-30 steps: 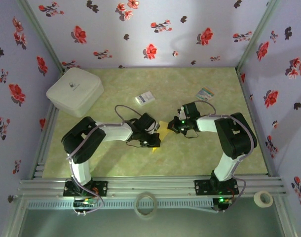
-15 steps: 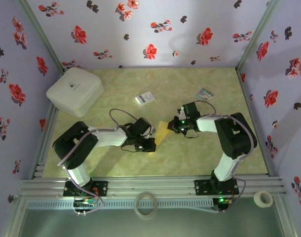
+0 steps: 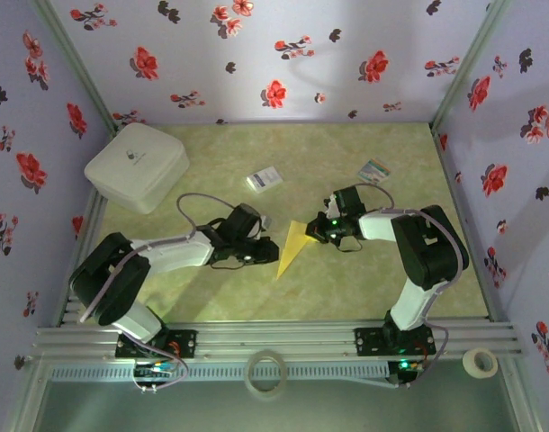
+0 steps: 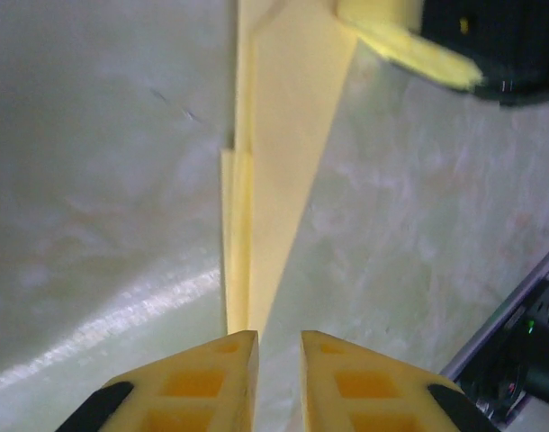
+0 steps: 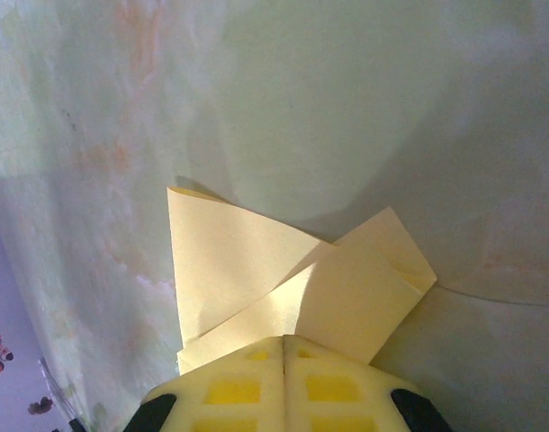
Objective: Fold a paper plane with a square sheet of paper (pick it up from the middle)
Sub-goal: Fold the wing for the fifth time at the center of the table.
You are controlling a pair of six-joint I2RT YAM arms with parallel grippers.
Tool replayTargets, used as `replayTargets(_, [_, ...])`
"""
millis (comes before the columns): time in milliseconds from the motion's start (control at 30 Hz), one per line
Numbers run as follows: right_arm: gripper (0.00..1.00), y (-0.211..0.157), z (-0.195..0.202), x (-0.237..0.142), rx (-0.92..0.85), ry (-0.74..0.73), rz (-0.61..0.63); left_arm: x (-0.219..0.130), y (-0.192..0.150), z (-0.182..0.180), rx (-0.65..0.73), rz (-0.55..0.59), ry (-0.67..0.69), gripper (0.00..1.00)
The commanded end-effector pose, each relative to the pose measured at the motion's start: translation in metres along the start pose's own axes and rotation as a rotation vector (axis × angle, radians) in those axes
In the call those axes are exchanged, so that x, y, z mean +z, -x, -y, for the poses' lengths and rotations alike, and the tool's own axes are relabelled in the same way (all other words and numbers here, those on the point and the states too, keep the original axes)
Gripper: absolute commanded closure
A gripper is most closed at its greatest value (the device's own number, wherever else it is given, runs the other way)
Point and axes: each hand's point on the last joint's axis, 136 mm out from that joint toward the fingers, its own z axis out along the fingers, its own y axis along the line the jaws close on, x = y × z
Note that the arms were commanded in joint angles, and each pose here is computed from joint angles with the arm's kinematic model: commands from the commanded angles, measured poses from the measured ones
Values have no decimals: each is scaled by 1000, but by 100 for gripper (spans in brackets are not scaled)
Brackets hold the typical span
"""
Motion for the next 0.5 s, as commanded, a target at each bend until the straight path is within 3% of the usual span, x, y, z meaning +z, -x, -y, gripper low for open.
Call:
replayTargets(0, [92, 3, -18, -10, -32, 43, 9, 4, 11, -4, -47, 25, -22, 79])
replayTargets(467, [82, -13, -18, -41, -28, 9, 59, 23, 25, -19, -118, 2, -59, 77])
